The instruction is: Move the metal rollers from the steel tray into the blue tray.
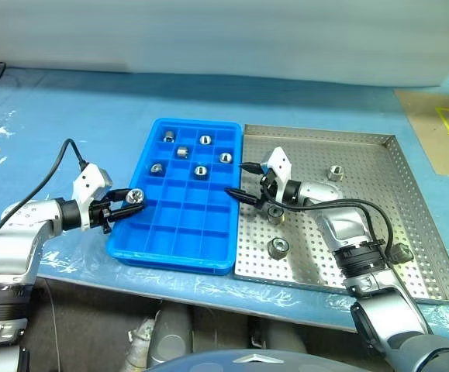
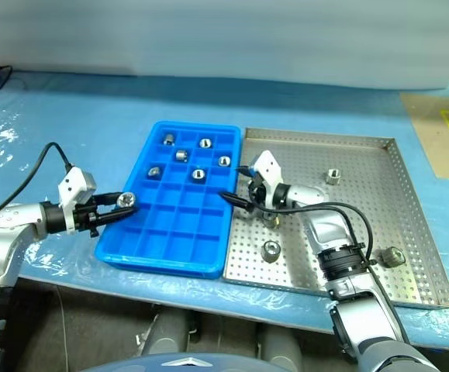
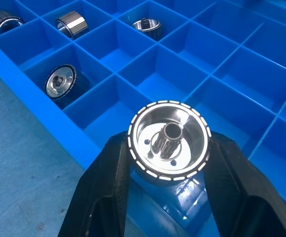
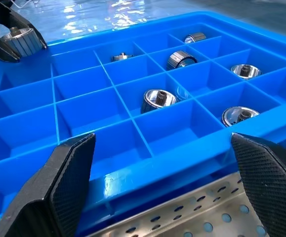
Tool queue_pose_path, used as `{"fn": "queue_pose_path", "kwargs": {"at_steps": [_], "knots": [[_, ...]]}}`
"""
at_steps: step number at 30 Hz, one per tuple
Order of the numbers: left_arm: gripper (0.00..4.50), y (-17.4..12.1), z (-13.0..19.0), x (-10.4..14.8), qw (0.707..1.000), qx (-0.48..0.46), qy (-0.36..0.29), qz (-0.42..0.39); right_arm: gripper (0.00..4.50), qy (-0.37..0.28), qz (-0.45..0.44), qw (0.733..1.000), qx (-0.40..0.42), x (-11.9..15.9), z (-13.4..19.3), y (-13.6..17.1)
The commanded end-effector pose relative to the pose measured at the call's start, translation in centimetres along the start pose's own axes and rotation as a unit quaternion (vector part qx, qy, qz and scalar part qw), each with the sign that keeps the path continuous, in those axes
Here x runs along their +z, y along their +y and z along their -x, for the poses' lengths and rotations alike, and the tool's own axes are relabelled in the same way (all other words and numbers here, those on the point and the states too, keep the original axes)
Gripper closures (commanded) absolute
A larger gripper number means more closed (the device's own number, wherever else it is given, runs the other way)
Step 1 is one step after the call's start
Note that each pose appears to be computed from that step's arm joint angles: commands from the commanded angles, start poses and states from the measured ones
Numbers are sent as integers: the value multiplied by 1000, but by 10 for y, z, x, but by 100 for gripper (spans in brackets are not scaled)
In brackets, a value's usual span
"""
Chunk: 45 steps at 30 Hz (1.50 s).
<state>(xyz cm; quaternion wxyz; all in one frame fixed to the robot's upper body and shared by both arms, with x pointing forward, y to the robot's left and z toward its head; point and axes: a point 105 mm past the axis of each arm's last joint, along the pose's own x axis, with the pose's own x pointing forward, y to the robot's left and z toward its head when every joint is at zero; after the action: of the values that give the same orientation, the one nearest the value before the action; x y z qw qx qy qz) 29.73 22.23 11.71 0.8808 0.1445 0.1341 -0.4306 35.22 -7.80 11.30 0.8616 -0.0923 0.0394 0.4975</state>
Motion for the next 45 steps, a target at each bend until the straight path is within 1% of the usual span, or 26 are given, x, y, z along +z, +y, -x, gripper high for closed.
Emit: {"fn": "queue_pose_path", "kwargs": {"at_steps": [1,2,4,7,10,12,14,16,19,22,24,29,32,36,38,41,45], "knots": [[238,-6,-3,-16,999,-19,26,24,0,-9,15,1000,-7,6,4,-1],[203,-7,-3,-17,999,-25,27,26,0,-9,15,1000,-9,6,5,-1],[148,-4,-5,-14,999,-20,25,21,0,-8,15,1000,-13,5,6,-1],[55,-2,-8,-3,999,-27,17,6,0,-7,14,1000,-18,3,8,-1],[55,4,-16,15,1000,-25,-6,-16,0,-5,13,1000,-25,2,10,-2],[55,10,-27,36,999,-14,-39,-35,0,-4,13,999,-32,1,13,-4],[55,13,-44,61,996,-11,-80,-49,0,-2,15,999,-40,0,16,-5],[55,9,-63,79,992,-26,-107,-64,0,-4,14,999,-50,0,19,-6],[55,4,-92,96,987,-58,-129,-70,0,-13,8,997,-75,4,27,-10],[55,-9,-121,97,983,-110,-120,-88,0,-18,10,993,-115,8,43,-18],[55,-21,-139,96,977,-151,-114,-94,0,-21,10,989,-149,11,62,-23],[55,-42,-163,87,965,-222,-94,-105,0,-8,9,979,-205,10,98,-23],[55,-57,-177,91,954,-266,-92,-107,0,9,1,976,-217,7,121,-5],[55,-79,-190,95,935,-321,-85,-120,0,30,-23,982,-183,5,132,37],[55,-90,-192,95,922,-357,-78,-125,0,42,-33,983,-178,2,136,51],[55,-100,-192,92,906,-396,-65,-135,0,53,-44,978,-196,-2,143,58],[55,-103,-195,90,900,-407,-51,-149,0,49,-53,976,-205,-2,141,66]]}}
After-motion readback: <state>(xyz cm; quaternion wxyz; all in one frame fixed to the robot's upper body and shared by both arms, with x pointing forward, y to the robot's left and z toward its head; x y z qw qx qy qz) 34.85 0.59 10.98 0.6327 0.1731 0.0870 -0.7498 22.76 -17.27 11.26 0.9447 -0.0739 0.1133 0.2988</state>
